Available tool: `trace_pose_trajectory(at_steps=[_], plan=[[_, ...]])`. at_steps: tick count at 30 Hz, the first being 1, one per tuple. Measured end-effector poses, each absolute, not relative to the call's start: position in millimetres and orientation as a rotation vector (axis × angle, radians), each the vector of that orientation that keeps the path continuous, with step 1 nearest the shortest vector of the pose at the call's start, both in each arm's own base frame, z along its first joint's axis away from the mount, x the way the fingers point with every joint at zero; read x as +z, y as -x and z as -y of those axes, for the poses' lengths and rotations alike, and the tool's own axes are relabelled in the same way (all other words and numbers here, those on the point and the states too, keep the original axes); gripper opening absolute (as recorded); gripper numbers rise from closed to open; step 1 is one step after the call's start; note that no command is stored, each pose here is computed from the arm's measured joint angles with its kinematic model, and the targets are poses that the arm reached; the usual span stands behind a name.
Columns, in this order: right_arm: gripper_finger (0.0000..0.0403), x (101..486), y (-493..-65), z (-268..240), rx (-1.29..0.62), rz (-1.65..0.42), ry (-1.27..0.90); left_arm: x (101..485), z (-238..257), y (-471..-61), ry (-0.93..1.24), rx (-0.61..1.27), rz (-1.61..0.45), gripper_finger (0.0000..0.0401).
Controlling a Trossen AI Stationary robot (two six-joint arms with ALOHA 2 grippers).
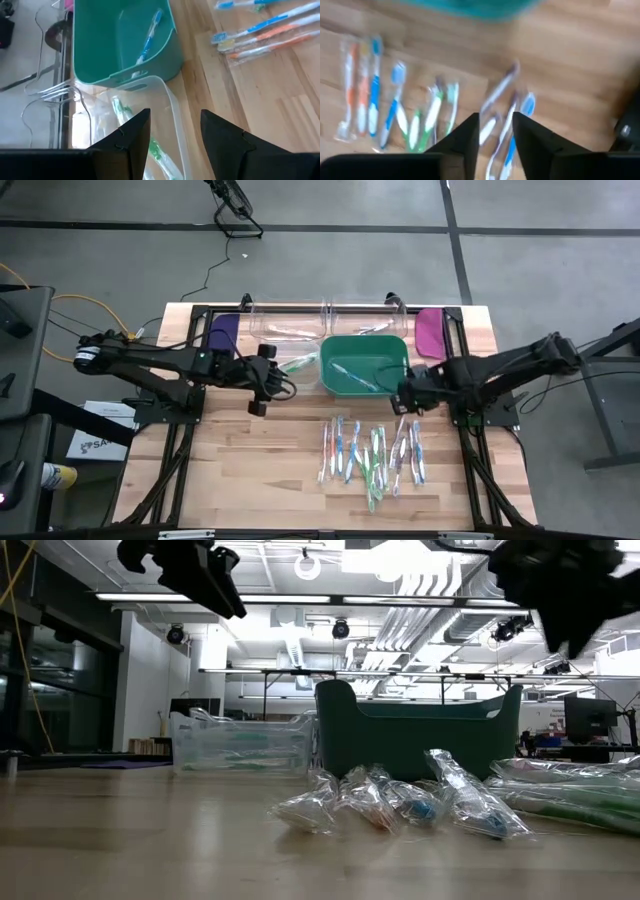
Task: Pick & Place Toothbrushes
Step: Put the purple toothbrush into the right transparent bin
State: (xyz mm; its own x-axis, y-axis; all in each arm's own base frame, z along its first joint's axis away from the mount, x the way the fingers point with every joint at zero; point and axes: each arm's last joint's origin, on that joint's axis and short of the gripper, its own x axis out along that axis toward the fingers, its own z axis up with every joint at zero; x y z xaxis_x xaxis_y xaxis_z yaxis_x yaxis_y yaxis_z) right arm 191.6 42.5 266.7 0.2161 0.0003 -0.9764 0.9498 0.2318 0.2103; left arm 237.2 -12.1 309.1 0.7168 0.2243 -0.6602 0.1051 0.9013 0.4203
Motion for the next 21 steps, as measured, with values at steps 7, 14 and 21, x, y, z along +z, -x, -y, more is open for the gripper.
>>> trace_pose_trajectory(at_steps=[7,14,21], plan=[[0.0155,239.5,-187.8,-66.3,-0.916,-1.147,-1.221,309.0,12.5,-237.6,-0.479,0.043,-0.774,0.0166],[0.0145,213.9,-189.1,-90.3,-0.877,-1.166,-1.287,306.5,14.3,-230.8,-0.487,-0.038,-0.667,0.0166],[0.013,194.1,-193.2,-112.9,-0.883,-1.254,-1.244,282.4,14.5,-206.1,-0.401,-0.061,-0.465,0.0166]])
